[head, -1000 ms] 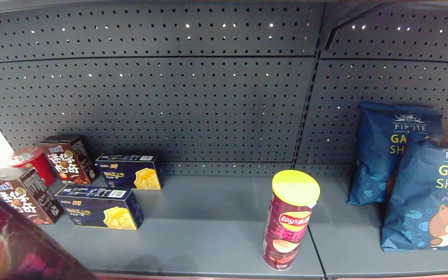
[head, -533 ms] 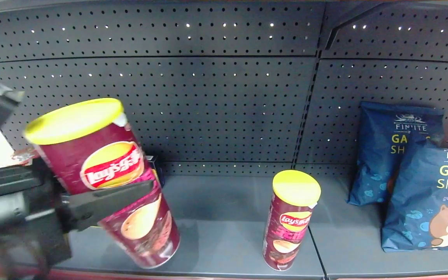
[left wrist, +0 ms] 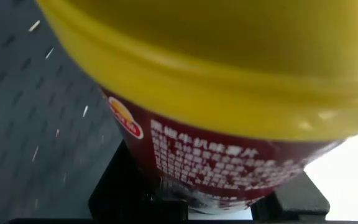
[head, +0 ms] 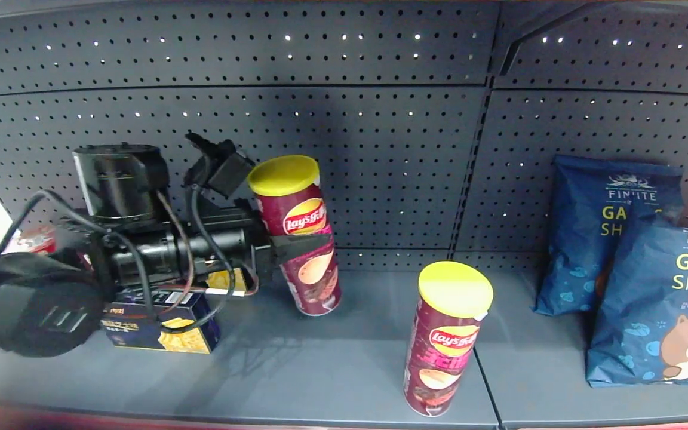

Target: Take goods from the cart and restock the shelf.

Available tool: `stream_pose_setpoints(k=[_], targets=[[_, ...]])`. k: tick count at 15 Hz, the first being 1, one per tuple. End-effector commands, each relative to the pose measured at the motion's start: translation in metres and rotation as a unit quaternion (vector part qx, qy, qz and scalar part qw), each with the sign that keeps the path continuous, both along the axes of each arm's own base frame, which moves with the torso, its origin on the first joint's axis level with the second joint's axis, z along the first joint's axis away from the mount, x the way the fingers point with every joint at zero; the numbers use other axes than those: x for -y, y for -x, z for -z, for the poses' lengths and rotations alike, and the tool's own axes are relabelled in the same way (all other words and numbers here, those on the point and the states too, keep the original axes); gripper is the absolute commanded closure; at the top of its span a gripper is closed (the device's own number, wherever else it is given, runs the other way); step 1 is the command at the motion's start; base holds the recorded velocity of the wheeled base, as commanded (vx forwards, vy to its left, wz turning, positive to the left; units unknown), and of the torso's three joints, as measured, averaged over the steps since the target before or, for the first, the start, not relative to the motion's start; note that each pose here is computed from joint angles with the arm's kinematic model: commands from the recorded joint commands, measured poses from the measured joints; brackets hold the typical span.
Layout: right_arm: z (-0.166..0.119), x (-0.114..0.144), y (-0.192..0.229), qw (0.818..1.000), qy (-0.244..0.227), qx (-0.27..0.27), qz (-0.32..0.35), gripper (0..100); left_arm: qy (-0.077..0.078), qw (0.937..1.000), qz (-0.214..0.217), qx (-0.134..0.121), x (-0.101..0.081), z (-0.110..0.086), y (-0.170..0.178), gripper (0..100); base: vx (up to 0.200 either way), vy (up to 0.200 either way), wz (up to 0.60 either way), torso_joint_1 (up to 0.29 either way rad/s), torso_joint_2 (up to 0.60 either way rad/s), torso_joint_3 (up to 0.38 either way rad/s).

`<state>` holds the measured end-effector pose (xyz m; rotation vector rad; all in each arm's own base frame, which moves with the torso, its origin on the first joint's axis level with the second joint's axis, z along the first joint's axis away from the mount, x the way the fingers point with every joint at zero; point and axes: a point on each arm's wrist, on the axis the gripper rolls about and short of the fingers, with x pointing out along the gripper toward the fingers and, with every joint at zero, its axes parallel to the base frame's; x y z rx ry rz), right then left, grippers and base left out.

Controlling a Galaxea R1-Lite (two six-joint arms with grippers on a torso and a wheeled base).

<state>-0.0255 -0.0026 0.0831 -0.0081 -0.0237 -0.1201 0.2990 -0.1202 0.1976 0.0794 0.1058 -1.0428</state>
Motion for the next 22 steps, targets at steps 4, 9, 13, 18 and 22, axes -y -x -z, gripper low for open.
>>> stream_pose_setpoints(k=[4,9,13,18,22], targets=[[0.0,0.0,0.0,1.0,-0.001,-0.001,0.0,0,-0.002,0.9984,0.056,-0.011,0.048,0.036,-0.061,100,0.0,0.0,0.0,0.0,0.0,0.0],[0.0,0.0,0.0,1.0,0.0,-0.001,0.0,0,-0.004,0.9966,0.081,-0.014,0.079,0.05,-0.08,100,0.0,0.0,0.0,0.0,0.0,0.0],[0.0,0.0,0.0,1.0,0.0,-0.001,-0.001,0,-0.011,0.995,0.096,-0.027,0.1,0.054,-0.094,100,0.0,0.0,0.0,0.0,0.0,0.0],[0.0,0.0,0.0,1.0,0.001,-0.001,-0.001,0,-0.018,0.9942,0.099,-0.037,0.111,0.064,-0.109,100,0.0,0.0,0.0,0.0,0.0,0.0],[0.0,0.0,0.0,1.0,0.001,-0.001,-0.001,0,-0.026,0.9942,0.099,-0.032,0.112,0.075,-0.116,100,0.0,0.0,0.0,0.0,0.0,0.0]])
